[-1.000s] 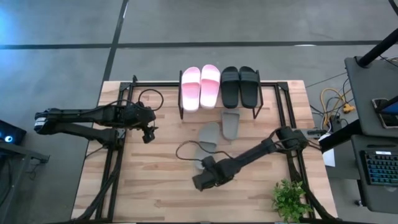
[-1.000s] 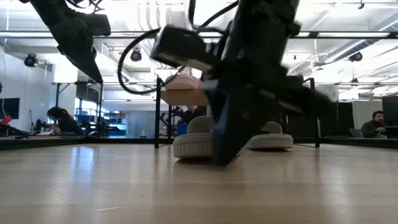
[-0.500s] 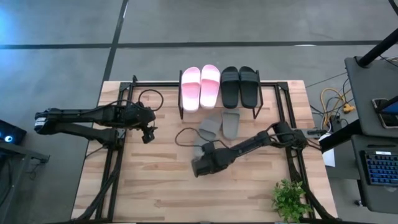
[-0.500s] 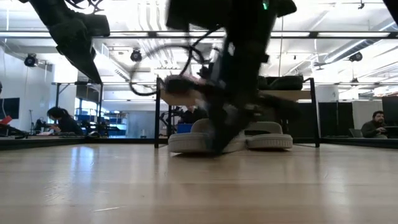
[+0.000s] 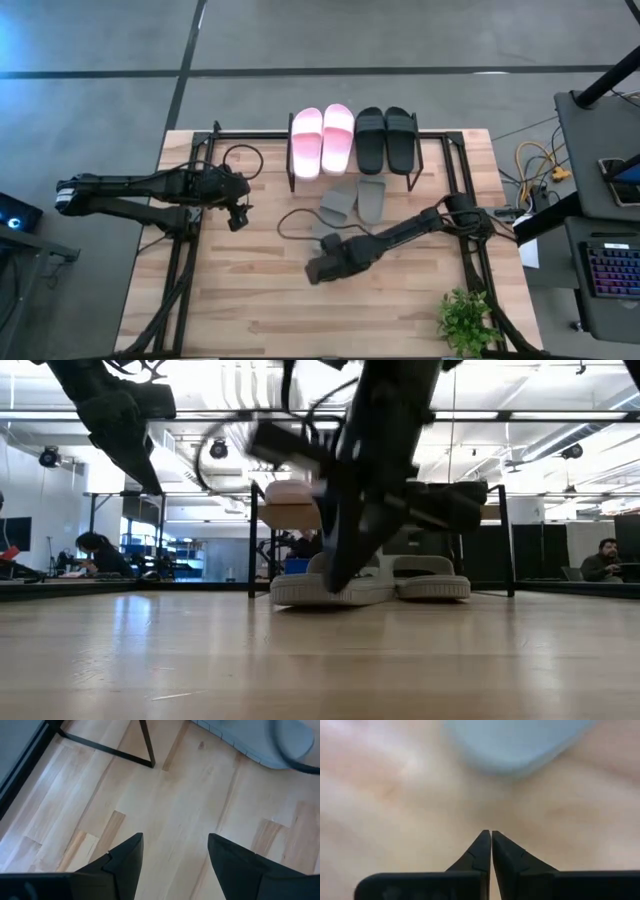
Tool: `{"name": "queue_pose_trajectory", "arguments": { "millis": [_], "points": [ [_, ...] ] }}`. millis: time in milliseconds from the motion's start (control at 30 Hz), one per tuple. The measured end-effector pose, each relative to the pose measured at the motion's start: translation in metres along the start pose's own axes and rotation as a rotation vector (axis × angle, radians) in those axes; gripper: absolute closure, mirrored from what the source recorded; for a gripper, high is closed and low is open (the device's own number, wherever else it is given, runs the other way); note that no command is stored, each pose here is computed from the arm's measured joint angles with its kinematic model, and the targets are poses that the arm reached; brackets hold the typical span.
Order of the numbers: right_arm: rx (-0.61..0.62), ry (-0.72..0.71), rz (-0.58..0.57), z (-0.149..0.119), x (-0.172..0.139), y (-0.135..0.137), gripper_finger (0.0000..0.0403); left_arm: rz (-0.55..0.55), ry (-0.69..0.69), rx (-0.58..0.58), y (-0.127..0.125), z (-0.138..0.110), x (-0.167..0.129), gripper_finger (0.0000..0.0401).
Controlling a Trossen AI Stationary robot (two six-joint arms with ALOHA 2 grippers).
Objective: Pick and place slides into the shelf
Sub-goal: Move the gray slides from the center of the table to under the shelf
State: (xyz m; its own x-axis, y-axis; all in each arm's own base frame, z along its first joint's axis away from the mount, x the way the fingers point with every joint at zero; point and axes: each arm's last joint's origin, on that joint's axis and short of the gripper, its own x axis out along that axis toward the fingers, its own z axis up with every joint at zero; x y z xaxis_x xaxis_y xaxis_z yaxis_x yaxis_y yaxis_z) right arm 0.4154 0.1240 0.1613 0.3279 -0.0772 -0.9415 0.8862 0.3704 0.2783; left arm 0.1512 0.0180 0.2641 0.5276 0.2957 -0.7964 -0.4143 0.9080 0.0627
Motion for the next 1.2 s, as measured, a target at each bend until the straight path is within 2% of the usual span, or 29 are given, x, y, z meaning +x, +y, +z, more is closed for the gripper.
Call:
{"name": "queue_pose_trajectory", "arguments": {
  "millis": [133,300,400,533,800,967,1067,1200],
  "points": [
    [0.004,0.036,0.122,-0.010,-0.007,0.012,0.0394,0.000,-0.001,0.000,0.000,0.000,0.000,0.0193],
    [0.015,-0.065,0.203,-0.002,-0.005,0.021,0.0394,0.000,-0.002,0.000,0.000,0.000,0.000,0.0193],
    [0.042,-0.116,0.158,0.012,0.006,0.016,0.0394,-0.001,-0.003,-0.001,0.000,0.000,0.000,0.0193],
    [0.052,-0.171,0.043,0.029,0.017,0.003,0.0394,-0.001,-0.003,0.000,0.000,0.000,0.000,0.0193],
    [0.057,-0.306,-0.227,0.050,0.016,-0.025,0.0394,0.000,0.000,0.001,0.000,0.000,0.000,0.0193],
    [0.043,-0.357,-0.310,0.053,0.010,-0.033,0.0394,0.000,0.000,0.001,0.000,0.000,0.000,0.0193],
    [0.080,-0.410,-0.361,0.055,0.008,-0.039,0.0394,0.000,0.000,0.001,0.000,0.000,0.000,0.0193],
    [0.055,-0.412,-0.351,0.056,0.004,-0.038,0.0394,0.000,0.000,0.001,0.000,0.000,0.000,0.0193]
  ]
}}
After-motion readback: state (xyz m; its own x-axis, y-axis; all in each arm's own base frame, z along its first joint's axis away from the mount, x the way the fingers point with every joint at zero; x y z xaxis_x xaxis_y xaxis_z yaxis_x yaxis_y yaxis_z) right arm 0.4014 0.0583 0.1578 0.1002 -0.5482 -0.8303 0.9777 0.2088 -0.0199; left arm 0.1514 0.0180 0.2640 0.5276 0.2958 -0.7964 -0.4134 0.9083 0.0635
